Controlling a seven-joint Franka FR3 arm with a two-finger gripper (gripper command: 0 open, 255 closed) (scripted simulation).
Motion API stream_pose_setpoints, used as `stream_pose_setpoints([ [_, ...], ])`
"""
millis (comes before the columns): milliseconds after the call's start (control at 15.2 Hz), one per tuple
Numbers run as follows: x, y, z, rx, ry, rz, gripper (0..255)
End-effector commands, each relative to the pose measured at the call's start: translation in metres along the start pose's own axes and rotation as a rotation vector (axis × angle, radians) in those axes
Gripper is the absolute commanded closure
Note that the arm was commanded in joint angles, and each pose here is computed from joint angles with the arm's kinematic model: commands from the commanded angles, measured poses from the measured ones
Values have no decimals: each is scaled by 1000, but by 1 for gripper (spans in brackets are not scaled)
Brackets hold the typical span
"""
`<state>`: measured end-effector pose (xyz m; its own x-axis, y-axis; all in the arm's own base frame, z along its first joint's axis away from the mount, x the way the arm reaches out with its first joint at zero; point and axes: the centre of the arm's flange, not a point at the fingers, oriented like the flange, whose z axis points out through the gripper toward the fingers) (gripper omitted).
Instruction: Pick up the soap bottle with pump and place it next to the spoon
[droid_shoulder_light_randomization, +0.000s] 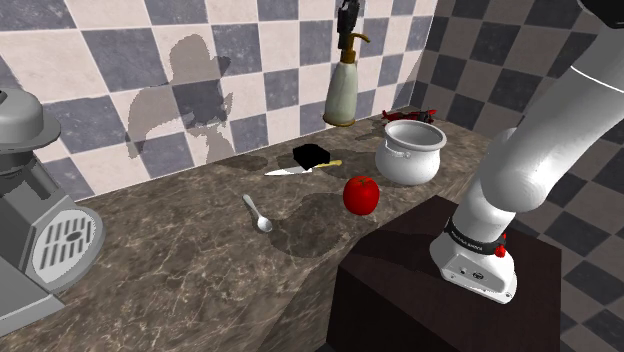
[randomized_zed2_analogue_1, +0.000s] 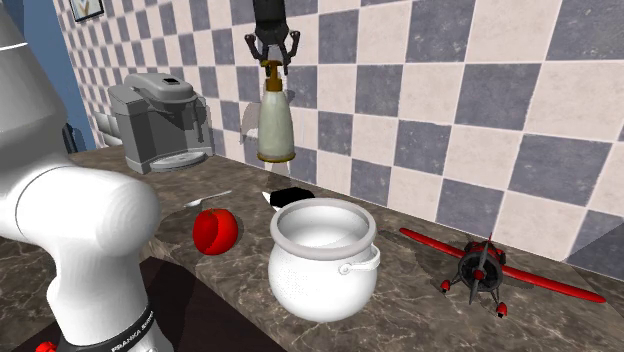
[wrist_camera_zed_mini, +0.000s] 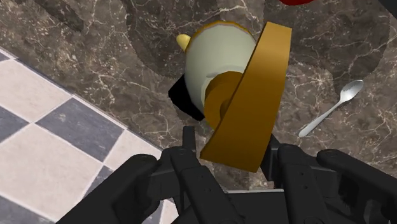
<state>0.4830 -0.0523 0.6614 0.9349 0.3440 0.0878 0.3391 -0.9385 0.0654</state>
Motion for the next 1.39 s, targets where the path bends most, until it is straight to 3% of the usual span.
stream_pose_setpoints([
  [0,6,-22,-13,0,0,2,255],
  [924,60,-172,-106,0,0,2,255],
  [1320,57,-174,-75,0,0,2,255],
])
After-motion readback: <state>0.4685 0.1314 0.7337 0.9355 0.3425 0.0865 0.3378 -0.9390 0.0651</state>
